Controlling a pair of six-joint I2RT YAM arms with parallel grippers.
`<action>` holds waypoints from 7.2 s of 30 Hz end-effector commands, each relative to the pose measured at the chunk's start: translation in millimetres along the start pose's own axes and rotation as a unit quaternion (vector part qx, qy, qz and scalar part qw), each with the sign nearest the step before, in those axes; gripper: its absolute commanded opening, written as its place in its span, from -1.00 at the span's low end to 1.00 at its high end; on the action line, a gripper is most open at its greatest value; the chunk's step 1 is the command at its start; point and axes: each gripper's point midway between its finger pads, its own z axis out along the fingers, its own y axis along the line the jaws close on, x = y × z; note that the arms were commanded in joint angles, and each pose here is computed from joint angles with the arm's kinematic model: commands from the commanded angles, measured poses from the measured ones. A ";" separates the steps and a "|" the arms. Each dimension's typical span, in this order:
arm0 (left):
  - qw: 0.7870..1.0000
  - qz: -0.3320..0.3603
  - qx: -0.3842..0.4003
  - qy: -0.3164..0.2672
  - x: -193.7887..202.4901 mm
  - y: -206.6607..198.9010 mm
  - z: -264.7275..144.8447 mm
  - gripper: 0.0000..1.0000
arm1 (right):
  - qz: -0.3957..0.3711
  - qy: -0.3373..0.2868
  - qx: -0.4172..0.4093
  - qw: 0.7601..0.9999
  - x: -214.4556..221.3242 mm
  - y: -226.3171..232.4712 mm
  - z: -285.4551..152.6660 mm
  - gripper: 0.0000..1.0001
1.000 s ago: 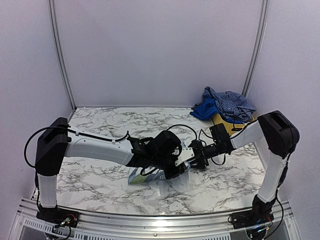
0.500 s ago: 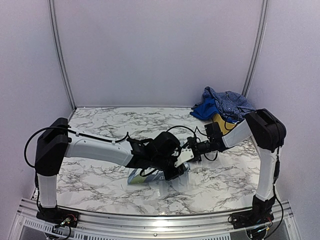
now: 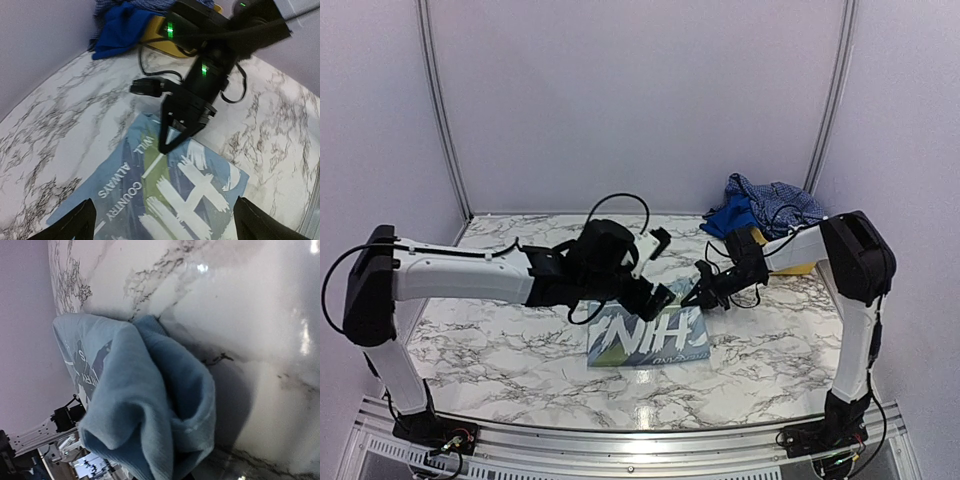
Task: Fold and stack the mixed laundry pile
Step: Pass from the left arm to the right, then turn over the square-folded T-shirt at the center of the board, then adjust the square-folded T-shirt at the center of the board, then move the square-folded T-shirt to the corner of the board.
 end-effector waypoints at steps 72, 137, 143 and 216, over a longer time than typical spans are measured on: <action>0.883 -0.396 -0.131 0.215 194.9 119.8 -21.0 -0.13 | -0.265 0.119 0.076 0.954 115.7 78.0 57.1 -0.22; 0.881 -0.420 -0.208 0.070 126.3 175.1 -140.0 0.98 | -0.287 0.033 0.295 0.911 80.4 94.0 93.4 0.40; 0.886 -0.412 -0.201 0.072 123.7 173.0 -141.9 0.98 | -0.275 0.051 0.342 0.897 100.9 37.7 73.8 0.46; 0.891 -0.385 -0.227 0.083 124.7 230.3 -145.3 0.98 | -0.216 0.115 0.579 0.778 37.6 -148.9 -168.2 0.44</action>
